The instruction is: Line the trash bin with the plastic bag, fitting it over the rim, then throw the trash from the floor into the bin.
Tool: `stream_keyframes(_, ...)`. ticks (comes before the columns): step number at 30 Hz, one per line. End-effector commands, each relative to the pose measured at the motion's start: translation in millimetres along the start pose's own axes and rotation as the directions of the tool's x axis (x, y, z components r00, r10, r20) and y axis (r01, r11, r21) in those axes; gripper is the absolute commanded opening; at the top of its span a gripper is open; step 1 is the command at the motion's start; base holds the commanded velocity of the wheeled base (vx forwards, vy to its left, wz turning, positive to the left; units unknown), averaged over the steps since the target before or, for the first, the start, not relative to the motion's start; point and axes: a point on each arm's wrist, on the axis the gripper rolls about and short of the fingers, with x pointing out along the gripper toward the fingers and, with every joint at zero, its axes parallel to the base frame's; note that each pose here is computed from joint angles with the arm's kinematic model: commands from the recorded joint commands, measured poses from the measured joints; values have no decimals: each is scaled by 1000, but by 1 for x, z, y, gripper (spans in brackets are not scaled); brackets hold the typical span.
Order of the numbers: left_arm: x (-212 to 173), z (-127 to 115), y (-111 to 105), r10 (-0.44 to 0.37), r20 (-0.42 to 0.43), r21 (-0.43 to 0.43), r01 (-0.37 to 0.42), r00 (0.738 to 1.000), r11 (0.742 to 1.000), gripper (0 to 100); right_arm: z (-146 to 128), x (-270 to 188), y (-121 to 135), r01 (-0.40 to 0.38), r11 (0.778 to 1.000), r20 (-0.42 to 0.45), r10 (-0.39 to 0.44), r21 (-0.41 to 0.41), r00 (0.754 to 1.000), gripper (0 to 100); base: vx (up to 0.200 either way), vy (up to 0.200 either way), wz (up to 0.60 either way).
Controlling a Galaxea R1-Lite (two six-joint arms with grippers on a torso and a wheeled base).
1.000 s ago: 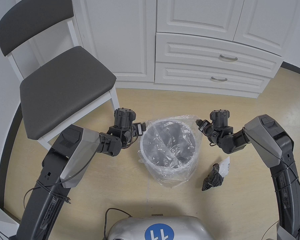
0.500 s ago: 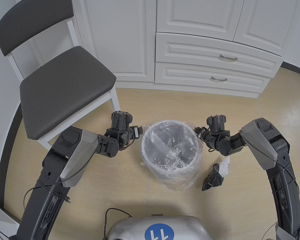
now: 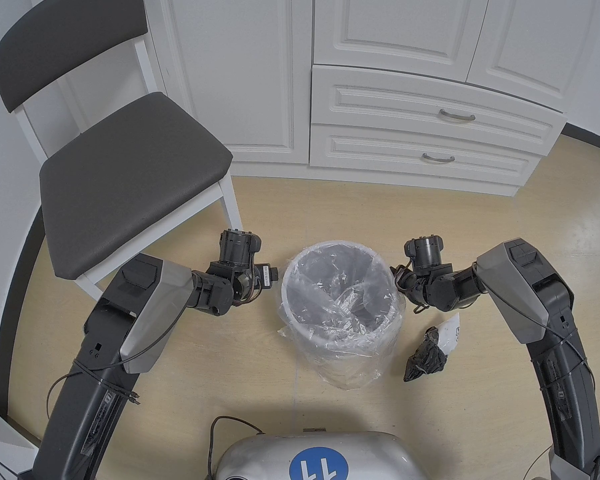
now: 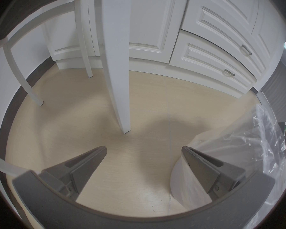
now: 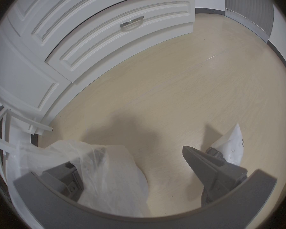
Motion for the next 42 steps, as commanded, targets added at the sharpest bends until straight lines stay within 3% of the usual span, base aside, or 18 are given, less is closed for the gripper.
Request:
stream_keyframes(1,5,-9,1,4,-9,5,-4,1000,1000,100,-14,8,-5,16,1000,-20,-17,-16,1000,100,0,0,0)
stream_keyframes(7,8,-11,0,0,21,24,-1,1000,1000,100,-22,18,-9,57,997,7,-57,-49,998,100,0,0,0)
stream_keyframes(12,3,-1,-2,1,37,17,-2,999,1000,100,-3,2,0,45,999,36,-44,-28,998,100,0,0,0)
stream_keyframes(16,-18,32,-9,9,104,-6,-8,994,1000,100,20,-30,6,40,998,53,-38,-38,998,100,0,0,0)
stream_keyframes(19,-41,45,-8,0,87,-2,0,996,1000,100,37,-58,10,39,994,65,-32,-99,997,100,0,0,0)
stream_keyframes(23,-62,57,-3,-29,70,8,29,997,1000,100,55,-92,13,36,985,82,-22,-170,996,100,0,0,0)
stream_keyframes(30,-75,68,6,-14,43,11,13,999,1000,100,73,-151,24,-6,978,115,30,-211,993,100,0,0,0)
stream_keyframes(34,-81,74,5,-18,54,9,17,998,1000,100,55,-169,40,-52,968,80,74,-247,994,100,0,0,0)
stream_keyframes(42,-104,82,-1,-35,61,18,34,998,999,100,-10,-180,71,-130,932,-36,126,-338,991,100,0,0,0)
